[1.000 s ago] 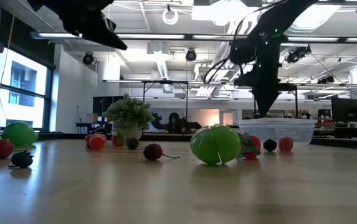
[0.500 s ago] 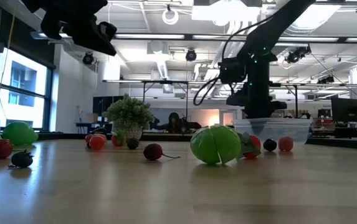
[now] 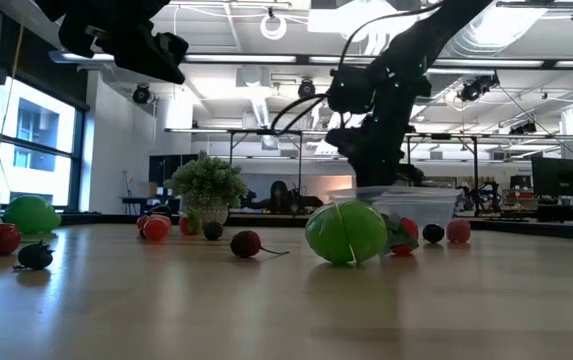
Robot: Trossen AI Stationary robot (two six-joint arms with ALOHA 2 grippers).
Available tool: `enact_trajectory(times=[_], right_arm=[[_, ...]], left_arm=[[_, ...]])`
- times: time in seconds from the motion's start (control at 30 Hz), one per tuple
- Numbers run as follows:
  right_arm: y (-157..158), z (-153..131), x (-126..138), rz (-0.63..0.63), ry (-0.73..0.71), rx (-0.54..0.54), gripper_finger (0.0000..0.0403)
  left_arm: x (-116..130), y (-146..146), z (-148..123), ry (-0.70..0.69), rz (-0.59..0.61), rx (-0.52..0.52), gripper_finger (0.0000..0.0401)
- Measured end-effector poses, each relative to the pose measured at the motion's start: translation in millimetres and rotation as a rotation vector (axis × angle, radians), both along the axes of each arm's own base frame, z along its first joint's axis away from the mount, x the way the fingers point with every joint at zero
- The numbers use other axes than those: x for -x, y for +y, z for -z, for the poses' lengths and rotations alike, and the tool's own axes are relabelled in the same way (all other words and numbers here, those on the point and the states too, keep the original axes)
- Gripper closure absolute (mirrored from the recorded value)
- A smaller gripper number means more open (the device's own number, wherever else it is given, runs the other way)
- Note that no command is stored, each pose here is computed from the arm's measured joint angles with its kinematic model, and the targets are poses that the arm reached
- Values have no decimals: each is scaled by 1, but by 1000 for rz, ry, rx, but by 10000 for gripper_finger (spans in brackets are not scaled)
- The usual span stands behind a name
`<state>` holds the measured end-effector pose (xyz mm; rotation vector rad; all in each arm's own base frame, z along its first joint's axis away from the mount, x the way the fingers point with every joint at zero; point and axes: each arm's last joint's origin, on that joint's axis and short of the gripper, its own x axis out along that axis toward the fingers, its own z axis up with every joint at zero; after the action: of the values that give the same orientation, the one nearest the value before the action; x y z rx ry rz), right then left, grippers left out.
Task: Pick and placing Produce into tupperware
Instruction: Move the transparent bin to the center of the table
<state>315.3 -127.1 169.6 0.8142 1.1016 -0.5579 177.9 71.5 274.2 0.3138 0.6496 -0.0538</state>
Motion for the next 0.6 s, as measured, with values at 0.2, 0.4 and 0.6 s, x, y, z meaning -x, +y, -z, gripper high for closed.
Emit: enact_trajectory(times=[0.2,0.4,0.6], right_arm=[[17,7,-21,-53,-4,10,401],[27,2,-52,-128,-7,24,401],[43,1,-83,-224,35,20,401]], left_arm=[[0,0,0,-1,0,0,400],[0,0,0,-1,0,0,400],[0,0,0,-1,-1,0,400]])
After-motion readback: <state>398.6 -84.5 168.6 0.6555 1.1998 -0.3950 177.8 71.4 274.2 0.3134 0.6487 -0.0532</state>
